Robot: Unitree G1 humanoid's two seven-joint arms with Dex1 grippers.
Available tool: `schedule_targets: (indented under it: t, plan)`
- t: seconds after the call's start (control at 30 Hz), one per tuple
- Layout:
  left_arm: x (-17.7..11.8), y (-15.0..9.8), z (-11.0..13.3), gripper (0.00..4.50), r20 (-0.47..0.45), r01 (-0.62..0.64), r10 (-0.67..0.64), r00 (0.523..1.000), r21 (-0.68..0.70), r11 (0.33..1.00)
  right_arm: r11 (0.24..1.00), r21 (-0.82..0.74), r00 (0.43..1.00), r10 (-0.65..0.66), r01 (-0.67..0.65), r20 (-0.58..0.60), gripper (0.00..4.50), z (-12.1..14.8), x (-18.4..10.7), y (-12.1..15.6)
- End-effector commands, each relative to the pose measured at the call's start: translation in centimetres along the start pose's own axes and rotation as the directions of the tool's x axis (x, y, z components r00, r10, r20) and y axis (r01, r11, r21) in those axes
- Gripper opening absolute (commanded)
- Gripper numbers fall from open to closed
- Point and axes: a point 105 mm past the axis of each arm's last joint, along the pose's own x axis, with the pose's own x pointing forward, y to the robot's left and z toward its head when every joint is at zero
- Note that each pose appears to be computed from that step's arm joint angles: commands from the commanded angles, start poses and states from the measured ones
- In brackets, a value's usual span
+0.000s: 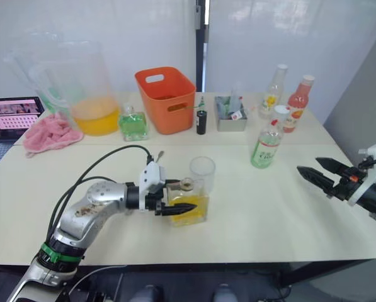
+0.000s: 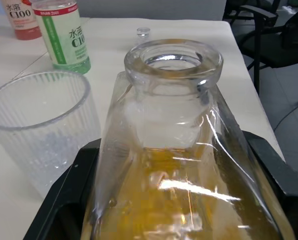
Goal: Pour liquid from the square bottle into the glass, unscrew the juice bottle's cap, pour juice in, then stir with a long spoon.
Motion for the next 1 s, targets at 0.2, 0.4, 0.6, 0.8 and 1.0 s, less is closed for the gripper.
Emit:
schedule_targets:
  t: [0.2,0.4,0.6,0.8,1.0]
  plan:
    - [-0.5,0.4,1.7,2.82,0.042,0.024,-0.027,0.999,0.07,0.997,0.982,-0.117,0.988,0.138,-0.145,-0.067,4.49,1.8,-0.7,5.1]
    - [0.0,-0.3,1.7,2.82,0.05,0.048,-0.051,0.997,0.071,0.996,0.956,-0.15,0.963,0.232,-0.251,-0.136,4.49,0.6,-1.0,8.5]
    - [-0.7,-0.4,2.1,2.82,0.091,0.017,-0.025,0.996,0.086,0.996,0.919,-0.146,0.93,0.356,-0.367,-0.097,4.49,0.7,0.4,11.7]
    - [-1.7,-0.9,2.2,2.82,0.078,-0.006,-0.001,0.997,0.096,0.995,0.885,-0.14,0.895,0.432,-0.444,-0.109,4.49,0.5,1.6,12.7]
    - [-4.1,-0.5,3.0,2.82,0.091,-0.12,0.112,0.99,0.091,0.989,0.849,-0.119,0.857,0.503,-0.514,-0.115,4.49,0.4,2.9,12.8]
